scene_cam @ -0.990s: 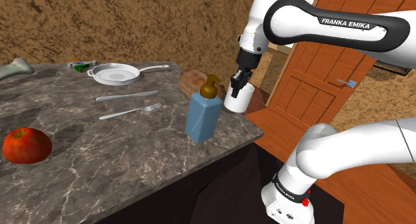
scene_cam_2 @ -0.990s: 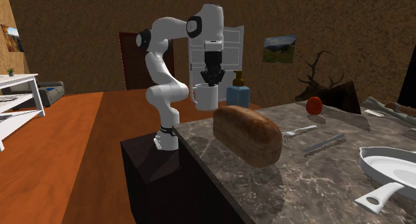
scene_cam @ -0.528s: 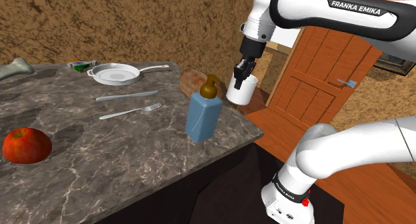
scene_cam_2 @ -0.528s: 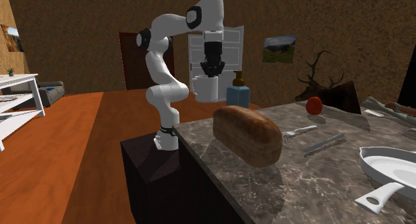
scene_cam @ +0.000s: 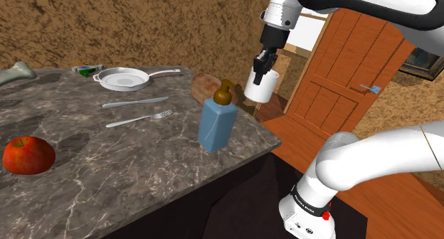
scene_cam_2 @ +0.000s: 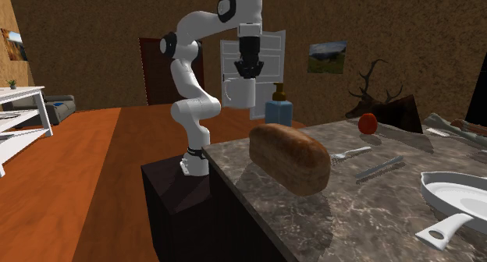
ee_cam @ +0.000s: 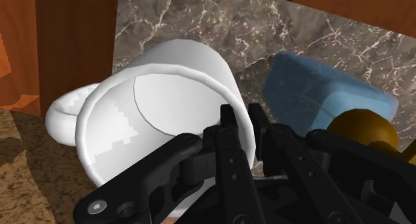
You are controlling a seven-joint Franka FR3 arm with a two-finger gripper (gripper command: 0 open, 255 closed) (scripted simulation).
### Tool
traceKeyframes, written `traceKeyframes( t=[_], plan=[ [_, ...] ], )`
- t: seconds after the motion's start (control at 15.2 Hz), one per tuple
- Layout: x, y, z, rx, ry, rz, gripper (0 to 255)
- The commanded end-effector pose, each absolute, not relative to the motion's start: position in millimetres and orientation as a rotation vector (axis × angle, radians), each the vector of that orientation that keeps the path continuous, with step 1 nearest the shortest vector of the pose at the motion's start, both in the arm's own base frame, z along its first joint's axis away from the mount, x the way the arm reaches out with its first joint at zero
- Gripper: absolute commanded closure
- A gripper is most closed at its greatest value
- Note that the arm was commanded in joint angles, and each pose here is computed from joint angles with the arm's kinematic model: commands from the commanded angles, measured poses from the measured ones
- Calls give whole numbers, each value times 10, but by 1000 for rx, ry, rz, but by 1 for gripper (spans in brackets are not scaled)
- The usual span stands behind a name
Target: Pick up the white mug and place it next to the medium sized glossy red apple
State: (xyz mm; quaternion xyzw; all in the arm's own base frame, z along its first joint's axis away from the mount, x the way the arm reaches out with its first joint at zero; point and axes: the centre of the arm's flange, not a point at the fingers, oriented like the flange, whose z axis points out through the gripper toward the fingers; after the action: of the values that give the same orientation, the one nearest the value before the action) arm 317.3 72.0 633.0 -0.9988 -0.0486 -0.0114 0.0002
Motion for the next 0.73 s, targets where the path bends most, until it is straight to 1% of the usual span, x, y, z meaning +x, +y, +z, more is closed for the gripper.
traceKeyframes(
  t=[0.0,0.66],
  plan=[
    [3188,845,6371,-3137,-152,-36,255],
    [3350,2156,6373,-3137,-152,-36,255]
  ],
)
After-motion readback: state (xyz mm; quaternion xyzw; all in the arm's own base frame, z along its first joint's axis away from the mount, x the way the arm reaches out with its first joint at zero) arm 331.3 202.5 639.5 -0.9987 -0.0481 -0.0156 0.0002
